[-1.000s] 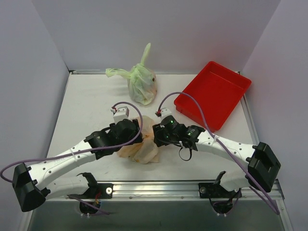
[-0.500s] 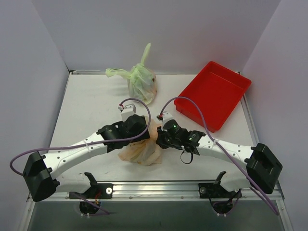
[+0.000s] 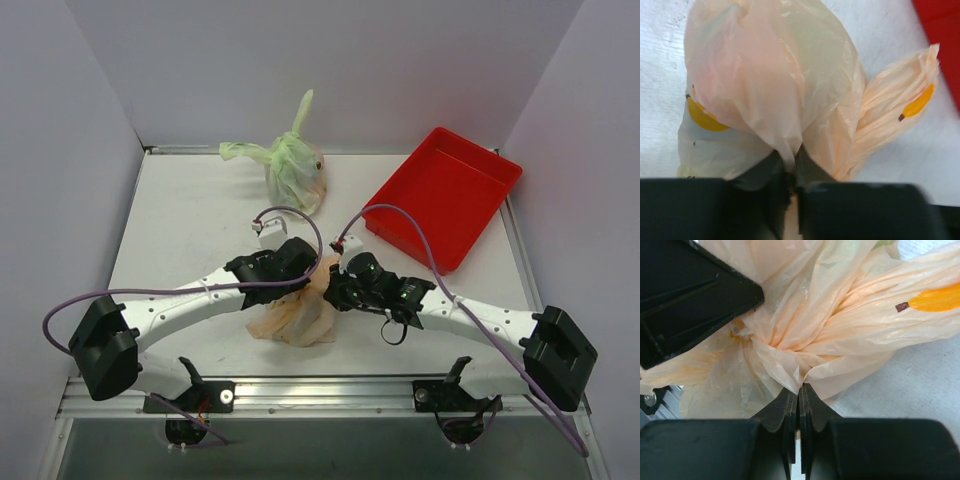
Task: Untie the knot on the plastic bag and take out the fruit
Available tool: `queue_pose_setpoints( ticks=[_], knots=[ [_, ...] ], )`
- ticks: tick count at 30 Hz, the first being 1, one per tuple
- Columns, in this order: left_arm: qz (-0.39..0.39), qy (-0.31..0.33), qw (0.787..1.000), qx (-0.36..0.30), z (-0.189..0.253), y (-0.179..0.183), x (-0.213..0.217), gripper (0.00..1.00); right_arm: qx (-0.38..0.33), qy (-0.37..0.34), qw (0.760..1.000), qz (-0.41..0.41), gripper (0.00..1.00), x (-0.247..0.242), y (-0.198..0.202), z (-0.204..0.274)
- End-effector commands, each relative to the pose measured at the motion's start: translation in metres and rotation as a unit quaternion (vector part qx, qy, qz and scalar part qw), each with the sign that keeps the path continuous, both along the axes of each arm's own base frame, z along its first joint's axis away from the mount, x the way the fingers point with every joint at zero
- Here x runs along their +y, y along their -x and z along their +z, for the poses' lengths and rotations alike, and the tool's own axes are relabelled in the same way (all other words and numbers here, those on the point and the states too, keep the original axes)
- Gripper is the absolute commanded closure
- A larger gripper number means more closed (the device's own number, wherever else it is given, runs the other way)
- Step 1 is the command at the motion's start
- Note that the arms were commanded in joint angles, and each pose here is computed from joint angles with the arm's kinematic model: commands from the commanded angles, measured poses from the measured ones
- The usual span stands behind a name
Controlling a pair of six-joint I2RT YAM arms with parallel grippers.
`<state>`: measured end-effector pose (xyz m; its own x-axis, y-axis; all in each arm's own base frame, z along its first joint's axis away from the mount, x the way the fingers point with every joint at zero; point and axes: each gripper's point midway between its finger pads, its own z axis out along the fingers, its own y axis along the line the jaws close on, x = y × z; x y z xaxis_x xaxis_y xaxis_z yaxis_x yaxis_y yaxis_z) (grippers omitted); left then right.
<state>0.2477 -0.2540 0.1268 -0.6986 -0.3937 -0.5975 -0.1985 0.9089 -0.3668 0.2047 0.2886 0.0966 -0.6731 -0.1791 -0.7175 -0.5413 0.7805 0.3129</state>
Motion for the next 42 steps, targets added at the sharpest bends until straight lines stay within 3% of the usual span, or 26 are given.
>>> queue_pose_setpoints(
  ticks=[1,2,7,16,21,23,25,26,29,32,42],
  knots=[
    [0.029,0.032,0.997,-0.057,0.040,-0.024,-0.001,0.93,-0.032,-0.026,0.999,0.001,1.00,0.003,-0.004,0.020],
    [0.031,0.032,0.997,-0.057,0.041,-0.026,0.002,1.00,-0.033,-0.024,0.999,0.000,1.00,0.001,-0.004,0.022],
    [0.052,0.025,0.996,-0.069,0.051,-0.040,0.038,1.00,-0.035,-0.008,0.999,-0.032,1.00,-0.016,-0.012,0.021],
    [0.079,-0.001,0.995,-0.069,0.059,-0.047,0.117,1.00,-0.007,-0.032,0.978,-0.207,1.00,-0.104,-0.047,0.016],
    [0.055,-0.021,0.997,-0.055,0.052,-0.038,0.132,1.00,-0.015,-0.035,0.977,-0.211,1.00,-0.113,-0.046,0.026],
    [0.033,-0.016,0.998,-0.046,0.049,-0.034,0.127,1.00,-0.007,-0.020,0.984,-0.178,0.99,-0.111,-0.036,0.026],
    [0.003,0.000,0.999,-0.034,0.047,-0.027,0.116,1.00,-0.008,-0.019,0.990,-0.138,0.91,-0.101,-0.029,0.040],
    [-0.005,0.006,1.000,-0.030,0.047,-0.024,0.113,1.00,-0.016,-0.017,0.993,-0.118,0.78,-0.098,-0.027,0.046],
    [-0.021,0.023,0.999,-0.024,0.048,-0.017,0.106,1.00,-0.058,0.012,0.998,-0.038,0.54,-0.084,-0.015,0.073],
    [-0.023,0.036,0.999,-0.029,0.055,-0.014,0.103,1.00,-0.100,0.043,0.993,0.043,0.41,-0.067,-0.003,0.097],
    [-0.033,0.055,0.997,-0.030,0.061,-0.010,0.095,1.00,-0.140,0.098,0.963,0.208,0.35,-0.003,0.007,0.110]
  ],
)
